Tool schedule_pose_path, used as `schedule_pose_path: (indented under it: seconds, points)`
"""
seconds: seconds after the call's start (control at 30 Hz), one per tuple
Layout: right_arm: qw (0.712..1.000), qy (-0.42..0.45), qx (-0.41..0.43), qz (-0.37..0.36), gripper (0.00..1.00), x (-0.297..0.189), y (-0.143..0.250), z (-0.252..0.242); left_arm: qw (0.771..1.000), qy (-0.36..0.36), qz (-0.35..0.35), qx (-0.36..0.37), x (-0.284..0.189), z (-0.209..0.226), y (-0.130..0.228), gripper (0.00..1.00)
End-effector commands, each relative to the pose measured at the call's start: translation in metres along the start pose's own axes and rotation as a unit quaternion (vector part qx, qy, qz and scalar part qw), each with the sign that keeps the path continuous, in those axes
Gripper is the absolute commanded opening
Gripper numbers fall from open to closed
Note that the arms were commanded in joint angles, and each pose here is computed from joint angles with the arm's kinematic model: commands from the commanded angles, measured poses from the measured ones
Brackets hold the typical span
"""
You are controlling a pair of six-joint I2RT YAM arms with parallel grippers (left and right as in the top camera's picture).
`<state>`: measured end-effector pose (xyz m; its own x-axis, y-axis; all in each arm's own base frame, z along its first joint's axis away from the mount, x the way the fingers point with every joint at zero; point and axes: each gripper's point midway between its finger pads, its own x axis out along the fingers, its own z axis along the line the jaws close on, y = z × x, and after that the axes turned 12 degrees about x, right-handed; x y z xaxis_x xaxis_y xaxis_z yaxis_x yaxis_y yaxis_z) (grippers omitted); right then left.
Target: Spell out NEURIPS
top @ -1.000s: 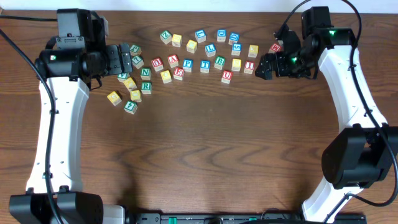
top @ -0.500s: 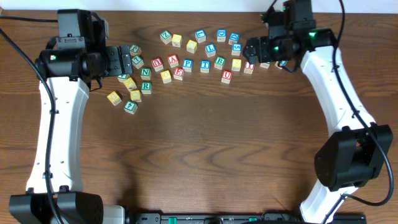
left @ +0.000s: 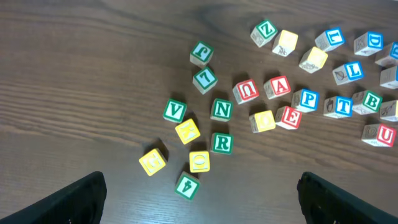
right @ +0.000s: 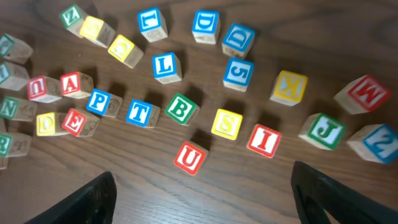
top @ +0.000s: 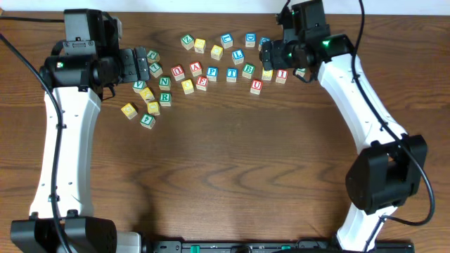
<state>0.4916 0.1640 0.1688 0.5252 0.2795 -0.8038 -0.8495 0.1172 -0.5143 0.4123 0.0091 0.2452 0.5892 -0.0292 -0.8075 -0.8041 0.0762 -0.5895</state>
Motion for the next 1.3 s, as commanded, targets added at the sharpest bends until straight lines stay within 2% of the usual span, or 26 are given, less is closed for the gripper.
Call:
schedule_pose_path:
  seconds: [0.0,0.27,0.5,0.87,1.27]
  points:
    - [1.0,0.0,0.016,0.006,0.82,0.012,0.005,0.011,1.0,0.003,-0.017,-0.009,-0.007,0.0,-0.01,0.97]
    - [0.999,-0.03,0.034,-0.004,0.74,0.035,0.012,0.053,1.0,-0.003,-0.02,-0.008,-0.005,0.003,-0.012,0.97]
    - [0.998,-0.013,0.042,-0.034,0.74,0.041,0.012,0.072,1.0,-0.018,-0.015,-0.009,-0.003,0.008,-0.011,0.97]
    - [0.995,0.005,0.07,-0.076,0.63,0.04,-0.003,0.071,1.0,-0.025,-0.014,-0.009,-0.003,0.01,-0.01,0.97]
    - [0.993,0.016,0.08,-0.079,0.61,0.071,0.001,0.065,1.0,-0.024,-0.01,-0.009,-0.003,0.01,-0.009,0.97]
